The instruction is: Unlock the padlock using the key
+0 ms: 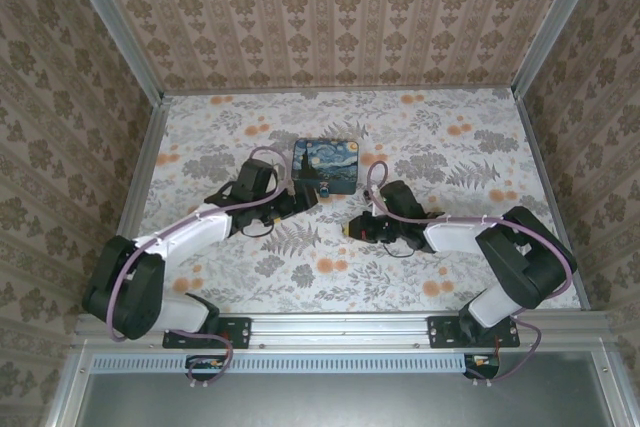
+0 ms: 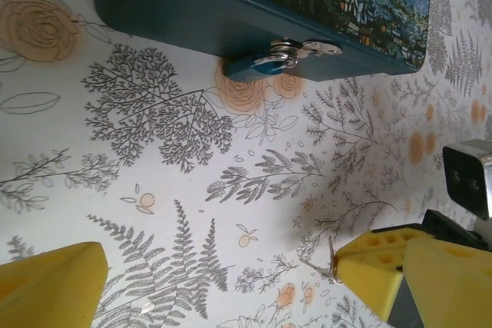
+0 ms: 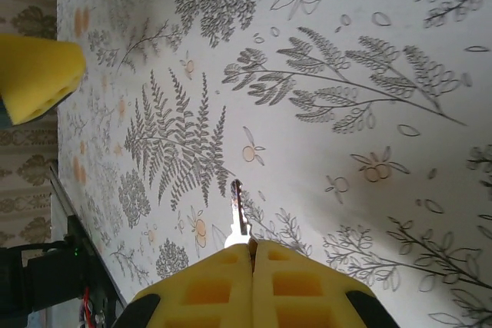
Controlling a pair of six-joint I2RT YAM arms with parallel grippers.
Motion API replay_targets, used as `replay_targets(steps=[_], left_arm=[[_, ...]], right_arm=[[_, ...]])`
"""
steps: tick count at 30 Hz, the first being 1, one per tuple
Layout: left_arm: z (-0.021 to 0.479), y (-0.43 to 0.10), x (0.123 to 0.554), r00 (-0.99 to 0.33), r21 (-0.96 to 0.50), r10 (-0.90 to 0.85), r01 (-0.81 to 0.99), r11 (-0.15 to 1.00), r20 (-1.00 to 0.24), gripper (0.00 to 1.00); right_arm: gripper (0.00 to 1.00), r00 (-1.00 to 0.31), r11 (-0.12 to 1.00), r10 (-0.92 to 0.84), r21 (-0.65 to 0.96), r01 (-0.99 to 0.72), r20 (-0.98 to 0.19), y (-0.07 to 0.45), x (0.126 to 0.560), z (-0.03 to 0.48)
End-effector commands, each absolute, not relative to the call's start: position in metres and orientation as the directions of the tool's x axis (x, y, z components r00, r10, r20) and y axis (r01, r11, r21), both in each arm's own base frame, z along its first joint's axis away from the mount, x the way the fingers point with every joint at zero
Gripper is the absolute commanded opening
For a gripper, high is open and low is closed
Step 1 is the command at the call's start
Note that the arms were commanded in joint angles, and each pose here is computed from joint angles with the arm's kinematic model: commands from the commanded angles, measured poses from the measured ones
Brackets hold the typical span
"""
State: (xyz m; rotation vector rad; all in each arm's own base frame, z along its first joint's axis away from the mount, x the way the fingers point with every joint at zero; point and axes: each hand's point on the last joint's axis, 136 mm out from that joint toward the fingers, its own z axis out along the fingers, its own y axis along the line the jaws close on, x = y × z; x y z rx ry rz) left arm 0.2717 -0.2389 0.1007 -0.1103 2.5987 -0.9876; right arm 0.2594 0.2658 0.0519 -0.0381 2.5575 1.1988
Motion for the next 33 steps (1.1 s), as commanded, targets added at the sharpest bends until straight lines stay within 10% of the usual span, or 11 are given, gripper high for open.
replay_targets(steps=[1,33], left_arm=[[0.103,-0.254,0.273,-0.942,-0.703,-0.198,0.052,0.709,-0.27,1.0],[0.107,-0.303,0.283,-0.962,-0.832,-0.163,0.096,0.546,-0.218,0.41]], right_arm=[[0.0,-0.939,0.593,0.104,0.778,-0.206,-0.328,0.28,0.263,0.075],[0.0,-0.919,0.502,0.107,0.818,-0.281,-0.381,0.318,0.281,0.124]])
